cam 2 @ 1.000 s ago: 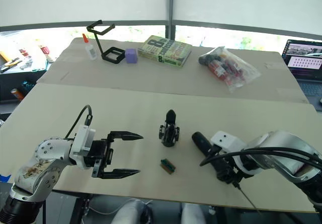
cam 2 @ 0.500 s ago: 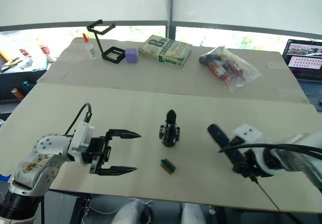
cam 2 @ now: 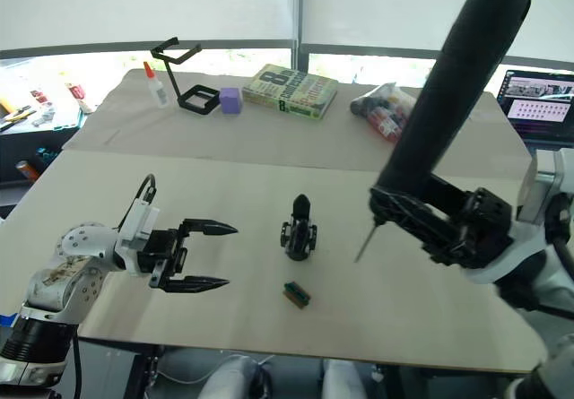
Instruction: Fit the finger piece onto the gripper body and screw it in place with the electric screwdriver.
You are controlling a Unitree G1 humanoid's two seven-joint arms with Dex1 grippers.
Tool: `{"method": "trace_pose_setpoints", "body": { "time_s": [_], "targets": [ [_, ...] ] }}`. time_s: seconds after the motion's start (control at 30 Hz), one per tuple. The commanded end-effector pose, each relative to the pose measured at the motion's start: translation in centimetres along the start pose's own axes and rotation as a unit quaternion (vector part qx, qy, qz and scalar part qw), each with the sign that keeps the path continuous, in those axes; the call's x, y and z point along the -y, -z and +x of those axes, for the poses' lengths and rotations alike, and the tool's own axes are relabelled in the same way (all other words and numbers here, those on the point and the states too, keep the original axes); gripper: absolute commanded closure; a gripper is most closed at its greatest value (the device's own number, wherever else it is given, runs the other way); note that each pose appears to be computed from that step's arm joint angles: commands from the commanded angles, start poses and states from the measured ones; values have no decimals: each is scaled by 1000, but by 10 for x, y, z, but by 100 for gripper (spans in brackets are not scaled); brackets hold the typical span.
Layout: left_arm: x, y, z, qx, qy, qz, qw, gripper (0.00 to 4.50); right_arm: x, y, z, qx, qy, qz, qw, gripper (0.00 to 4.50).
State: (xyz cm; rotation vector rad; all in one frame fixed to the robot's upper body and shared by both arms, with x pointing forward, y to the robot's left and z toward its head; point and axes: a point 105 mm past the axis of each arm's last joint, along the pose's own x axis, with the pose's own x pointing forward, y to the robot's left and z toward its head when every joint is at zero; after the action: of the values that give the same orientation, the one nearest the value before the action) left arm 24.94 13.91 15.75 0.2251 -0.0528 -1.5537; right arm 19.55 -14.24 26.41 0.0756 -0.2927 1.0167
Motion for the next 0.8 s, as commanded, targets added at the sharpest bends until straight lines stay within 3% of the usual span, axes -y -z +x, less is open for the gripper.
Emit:
{"method": "trace_pose_setpoints", "body": {
  "time_s": [0.03, 0.13, 0.23, 0.37, 0.8],
  "targets": [
    [0, 2, -5, -15, 9, 20, 1000, 0, -41, 12, 13, 3, -119, -103, 988, 257],
    [0, 5, -6, -17, 10, 25, 999, 0, -38, 19, 20, 40, -120, -107, 986, 257],
    [4, 18, -5, -41, 28, 37, 998, 0, -42, 29, 26, 53, -154, -100, 982, 257],
    [11, 40, 10, -39, 9, 25, 999, 0, -45, 52, 39, 57, -216, -86, 971, 257],
    [20, 55, 48, -37, -22, 18, 999, 0, -39, 73, 39, 49, -228, -84, 969, 257]
  ]
}}
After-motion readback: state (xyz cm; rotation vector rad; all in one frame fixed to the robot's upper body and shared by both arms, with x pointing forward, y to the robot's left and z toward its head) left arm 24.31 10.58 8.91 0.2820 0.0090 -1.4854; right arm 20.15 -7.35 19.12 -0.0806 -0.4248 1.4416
